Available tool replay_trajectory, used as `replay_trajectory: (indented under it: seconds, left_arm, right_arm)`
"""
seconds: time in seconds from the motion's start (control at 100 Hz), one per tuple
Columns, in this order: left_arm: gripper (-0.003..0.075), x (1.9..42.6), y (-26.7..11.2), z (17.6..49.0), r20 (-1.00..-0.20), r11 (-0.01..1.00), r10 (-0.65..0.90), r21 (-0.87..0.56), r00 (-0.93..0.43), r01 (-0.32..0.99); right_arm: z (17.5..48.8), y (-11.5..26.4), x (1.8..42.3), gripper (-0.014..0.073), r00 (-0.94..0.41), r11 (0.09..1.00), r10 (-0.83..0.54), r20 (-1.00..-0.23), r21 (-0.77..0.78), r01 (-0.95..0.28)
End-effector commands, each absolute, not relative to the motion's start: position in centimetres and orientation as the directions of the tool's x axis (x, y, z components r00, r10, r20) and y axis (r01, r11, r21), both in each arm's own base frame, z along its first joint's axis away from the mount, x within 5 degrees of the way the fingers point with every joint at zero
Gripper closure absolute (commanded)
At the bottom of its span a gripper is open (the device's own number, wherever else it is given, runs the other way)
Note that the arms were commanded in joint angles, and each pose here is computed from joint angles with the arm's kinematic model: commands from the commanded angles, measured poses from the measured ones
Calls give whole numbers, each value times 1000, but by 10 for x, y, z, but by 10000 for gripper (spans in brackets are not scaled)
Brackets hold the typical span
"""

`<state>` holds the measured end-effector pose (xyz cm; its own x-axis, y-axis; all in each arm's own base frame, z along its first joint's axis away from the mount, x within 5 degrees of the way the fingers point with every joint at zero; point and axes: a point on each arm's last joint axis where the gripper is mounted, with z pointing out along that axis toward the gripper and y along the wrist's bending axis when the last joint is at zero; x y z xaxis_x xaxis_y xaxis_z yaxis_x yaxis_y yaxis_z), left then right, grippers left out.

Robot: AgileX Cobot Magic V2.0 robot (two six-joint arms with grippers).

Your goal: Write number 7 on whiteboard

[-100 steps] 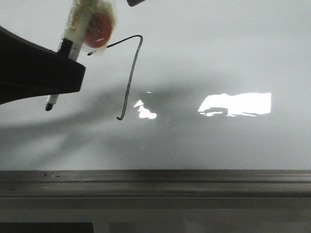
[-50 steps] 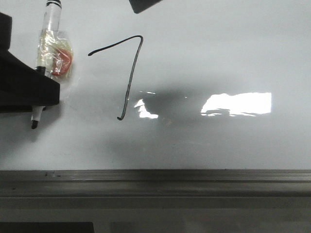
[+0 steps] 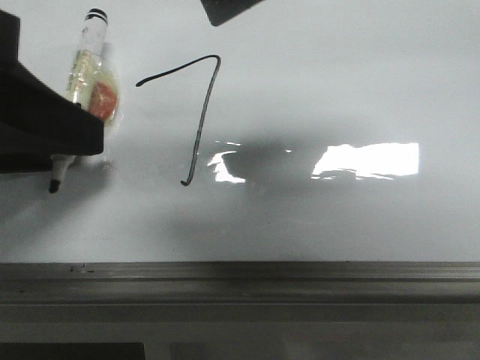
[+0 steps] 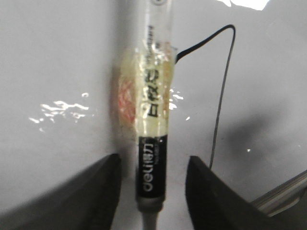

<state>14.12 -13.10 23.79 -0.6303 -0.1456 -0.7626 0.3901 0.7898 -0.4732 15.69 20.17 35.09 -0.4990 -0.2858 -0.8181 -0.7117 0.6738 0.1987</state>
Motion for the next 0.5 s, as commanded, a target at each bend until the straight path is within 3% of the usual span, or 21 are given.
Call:
replay_trajectory:
  seconds: [0.0, 0.17, 0.27, 0.36, 0.41, 0.42, 0.49]
  left_arm:
    - [261, 147, -131, 245, -777, 785, -192, -488, -600, 380]
    - [256, 144, -129, 251, -785, 776, -207, -495, -584, 391]
    - [274, 138, -123, 263, -807, 755, -237, -503, -541, 420]
    - [416, 128, -114, 280, -842, 730, -264, -493, -471, 473]
    - [537, 122, -109, 289, -866, 720, -271, -473, -421, 509]
    - [592, 119, -106, 292, -876, 716, -273, -462, -398, 524]
    - [738, 111, -99, 302, -901, 707, -279, -427, -333, 564]
  right_arm:
    - [373, 201, 157, 235, -420, 657, -210, -883, 191, -729]
    - [371, 200, 157, 260, -427, 660, -232, -874, 181, -729]
    - [373, 196, 154, 453, -427, 660, -233, -874, 181, -729]
    - [376, 190, 149, 669, -407, 656, -208, -889, 181, -733]
    - [378, 186, 146, 659, -389, 653, -185, -902, 183, -735]
    - [379, 185, 145, 659, -385, 652, -178, -906, 184, -735]
    - [379, 179, 142, 659, -351, 649, -150, -924, 176, -740]
